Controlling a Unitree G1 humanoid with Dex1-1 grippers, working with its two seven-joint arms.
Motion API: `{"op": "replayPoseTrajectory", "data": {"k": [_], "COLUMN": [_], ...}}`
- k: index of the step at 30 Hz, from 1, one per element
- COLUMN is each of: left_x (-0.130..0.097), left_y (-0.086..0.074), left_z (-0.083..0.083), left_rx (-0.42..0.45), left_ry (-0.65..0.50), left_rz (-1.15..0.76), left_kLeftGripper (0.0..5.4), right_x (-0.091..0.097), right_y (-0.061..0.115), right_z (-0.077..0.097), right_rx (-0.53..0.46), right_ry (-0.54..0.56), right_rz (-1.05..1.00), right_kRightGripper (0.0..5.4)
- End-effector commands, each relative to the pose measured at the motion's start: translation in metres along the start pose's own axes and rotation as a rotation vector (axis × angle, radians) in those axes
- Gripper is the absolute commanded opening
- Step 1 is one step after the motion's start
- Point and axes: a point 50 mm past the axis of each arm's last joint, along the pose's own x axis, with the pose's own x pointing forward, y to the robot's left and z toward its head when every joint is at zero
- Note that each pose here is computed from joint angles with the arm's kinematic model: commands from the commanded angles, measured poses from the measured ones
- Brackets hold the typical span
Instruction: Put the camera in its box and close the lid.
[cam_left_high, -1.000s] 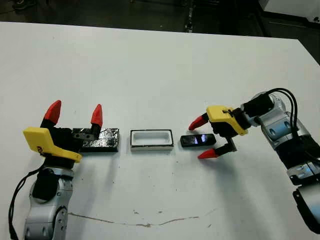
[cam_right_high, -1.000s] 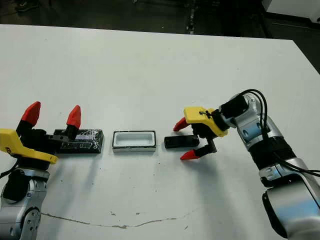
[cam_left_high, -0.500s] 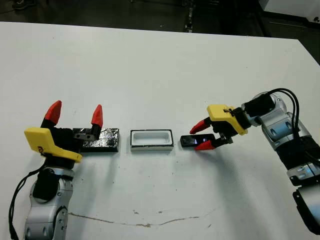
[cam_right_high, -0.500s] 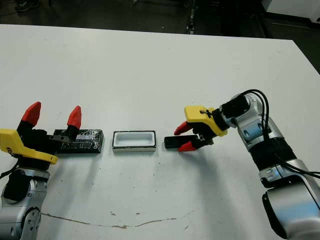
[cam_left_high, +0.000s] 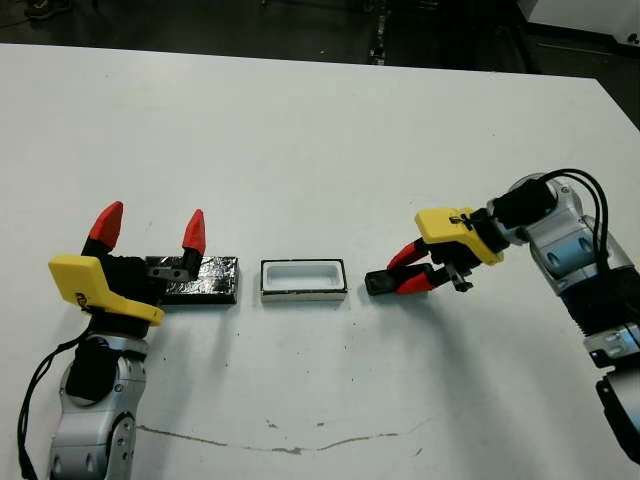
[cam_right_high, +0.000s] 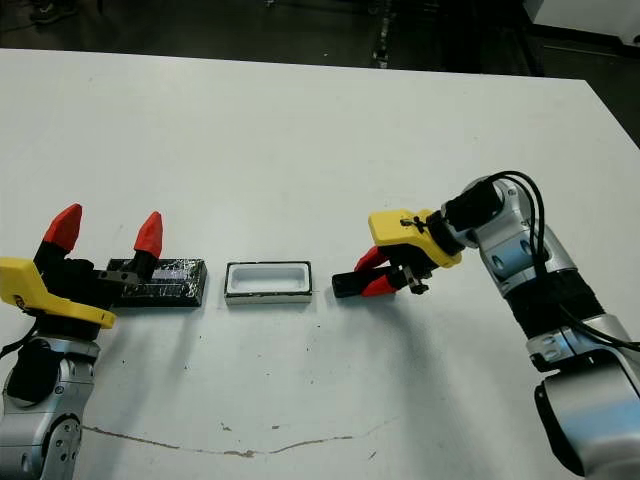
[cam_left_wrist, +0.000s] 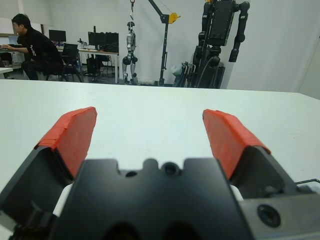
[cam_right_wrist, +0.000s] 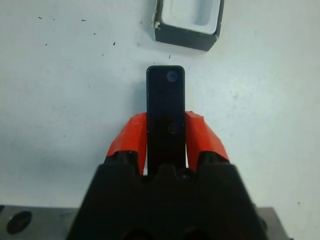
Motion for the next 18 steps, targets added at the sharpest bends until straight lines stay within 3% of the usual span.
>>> {"op": "replayPoseTrajectory", "data": {"k": [1,5,12,18], "left_x": [-0.003,-0.003,-0.003,-0.003], "left_y": [0.002,0.002,0.002,0.001], "left_z": [-0.003,-0.004,-0.003,-0.004], "left_rx": [0.006,0.008,0.013,-0.004], "left_ry": [0.017,0.012,0.018,0.017], "left_rz": [0.009,0.006,0.006,0.007], "left_kLeftGripper": [5.40,5.40,5.40,5.40], "right_x": [-0.009,-0.021,-0.027,-0.019], "right_y": [-0.003,-0.010,-0.020,-0.020], "right_z": [0.000,0.004,0.016,0.031], "right_rx": [0.075,0.252,0.270,0.331], "right_ry": [0.010,-0.066,-0.360,-0.463], "right_rz": [-0.043,-0.089,-0.181,-0.269], "right_kRightGripper": [1.68,1.68,1.68,1.68]}}
